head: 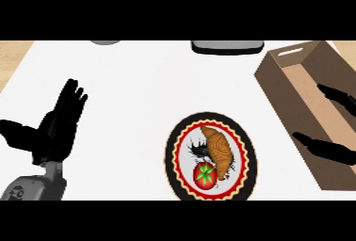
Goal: Pick the croissant from the plate and place it in the cardboard box
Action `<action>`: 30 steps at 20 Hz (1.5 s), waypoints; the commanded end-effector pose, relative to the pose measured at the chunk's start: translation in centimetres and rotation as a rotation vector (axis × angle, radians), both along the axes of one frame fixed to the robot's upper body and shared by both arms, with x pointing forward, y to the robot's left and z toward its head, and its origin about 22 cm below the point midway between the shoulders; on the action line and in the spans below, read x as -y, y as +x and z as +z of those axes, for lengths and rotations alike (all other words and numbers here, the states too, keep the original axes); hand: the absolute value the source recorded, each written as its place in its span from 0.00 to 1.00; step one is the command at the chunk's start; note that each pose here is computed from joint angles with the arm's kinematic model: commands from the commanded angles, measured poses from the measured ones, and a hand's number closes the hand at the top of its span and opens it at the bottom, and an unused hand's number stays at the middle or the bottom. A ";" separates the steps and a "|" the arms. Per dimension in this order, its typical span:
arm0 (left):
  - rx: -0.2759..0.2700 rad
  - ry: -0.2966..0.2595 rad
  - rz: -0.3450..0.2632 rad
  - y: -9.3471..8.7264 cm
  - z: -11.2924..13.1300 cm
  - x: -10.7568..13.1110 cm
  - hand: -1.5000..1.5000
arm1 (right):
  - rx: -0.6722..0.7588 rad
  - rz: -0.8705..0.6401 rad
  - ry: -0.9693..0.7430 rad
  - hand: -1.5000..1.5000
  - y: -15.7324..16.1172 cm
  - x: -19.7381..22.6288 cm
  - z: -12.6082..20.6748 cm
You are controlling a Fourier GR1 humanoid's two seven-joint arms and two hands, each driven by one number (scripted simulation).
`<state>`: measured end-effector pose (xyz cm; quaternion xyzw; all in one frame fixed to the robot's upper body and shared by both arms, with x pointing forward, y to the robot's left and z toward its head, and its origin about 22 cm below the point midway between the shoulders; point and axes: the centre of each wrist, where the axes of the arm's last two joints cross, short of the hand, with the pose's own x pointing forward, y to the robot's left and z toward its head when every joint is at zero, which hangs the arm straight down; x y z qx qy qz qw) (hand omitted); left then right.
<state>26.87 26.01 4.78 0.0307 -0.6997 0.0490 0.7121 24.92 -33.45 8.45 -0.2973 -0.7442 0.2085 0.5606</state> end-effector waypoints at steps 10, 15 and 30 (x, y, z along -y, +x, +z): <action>-0.009 -0.011 -0.012 0.2 1.6 -1.0 0.50 | -0.517 0.229 -0.377 0.00 -0.7 -6.1 9.8; -0.003 -0.003 -0.018 -0.4 1.3 -0.9 0.50 | -0.534 0.278 -0.320 0.00 -0.9 -10.5 11.1; -0.005 0.005 -0.005 0.5 -0.4 0.0 0.50 | -0.629 0.253 -0.298 0.00 -1.0 -16.9 6.5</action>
